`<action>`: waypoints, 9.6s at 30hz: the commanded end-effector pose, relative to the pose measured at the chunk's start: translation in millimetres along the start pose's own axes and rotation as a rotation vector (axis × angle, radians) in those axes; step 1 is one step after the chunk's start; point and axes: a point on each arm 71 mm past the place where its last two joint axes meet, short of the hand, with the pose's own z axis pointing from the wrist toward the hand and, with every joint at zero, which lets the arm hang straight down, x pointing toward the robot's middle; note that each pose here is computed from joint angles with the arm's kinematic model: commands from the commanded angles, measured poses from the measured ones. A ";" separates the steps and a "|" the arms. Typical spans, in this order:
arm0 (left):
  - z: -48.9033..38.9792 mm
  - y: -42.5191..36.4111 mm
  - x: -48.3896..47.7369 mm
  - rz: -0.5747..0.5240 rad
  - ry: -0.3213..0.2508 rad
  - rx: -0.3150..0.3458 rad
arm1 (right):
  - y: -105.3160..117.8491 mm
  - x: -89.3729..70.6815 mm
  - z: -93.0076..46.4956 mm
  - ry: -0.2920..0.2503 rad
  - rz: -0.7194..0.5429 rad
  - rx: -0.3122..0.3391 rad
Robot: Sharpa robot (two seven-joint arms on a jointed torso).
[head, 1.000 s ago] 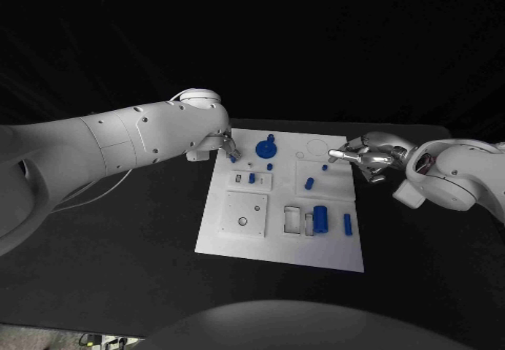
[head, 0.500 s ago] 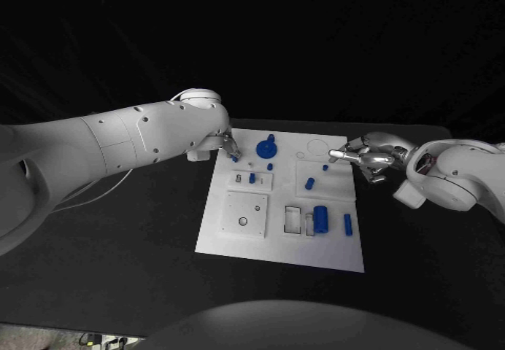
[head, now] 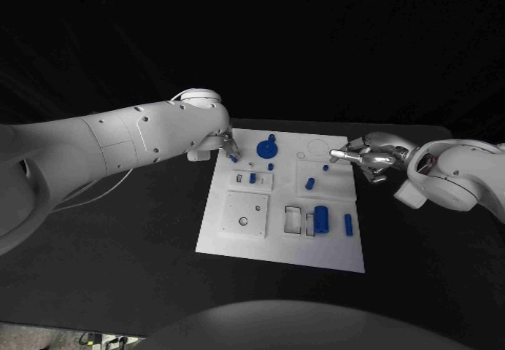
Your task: Assemble the parts on the task board
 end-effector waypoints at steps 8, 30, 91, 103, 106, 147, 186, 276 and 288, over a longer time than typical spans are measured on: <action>-1.6 1.6 -0.7 -0.028 -0.017 0.026 | -0.3 1.1 0.8 0.012 -0.006 0.000; -31.5 -8.1 24.8 0.034 0.027 0.050 | -7.0 3.5 -2.7 -0.001 0.002 0.004; -21.3 -12.9 43.6 0.109 0.050 -0.006 | -10.6 10.2 -4.1 -0.019 0.021 -0.031; -19.6 -12.2 43.6 0.106 0.050 -0.008 | -10.3 10.1 -3.7 -0.021 0.022 -0.033; -19.1 -12.7 44.3 0.107 0.052 -0.008 | -10.4 10.0 -3.8 -0.021 0.022 -0.033; -14.3 -16.5 49.2 0.101 0.036 0.012 | -12.4 10.0 -4.1 -0.016 0.024 -0.026; -13.9 -17.0 54.2 0.109 0.052 0.009 | -13.7 9.8 -4.5 -0.016 0.025 -0.023; -45.8 -59.0 19.1 0.516 -0.523 0.758 | 3.9 12.4 -14.9 -0.083 0.000 -0.178; -44.1 -59.1 26.6 0.528 -0.477 0.750 | 2.8 11.9 -14.1 -0.081 0.000 -0.173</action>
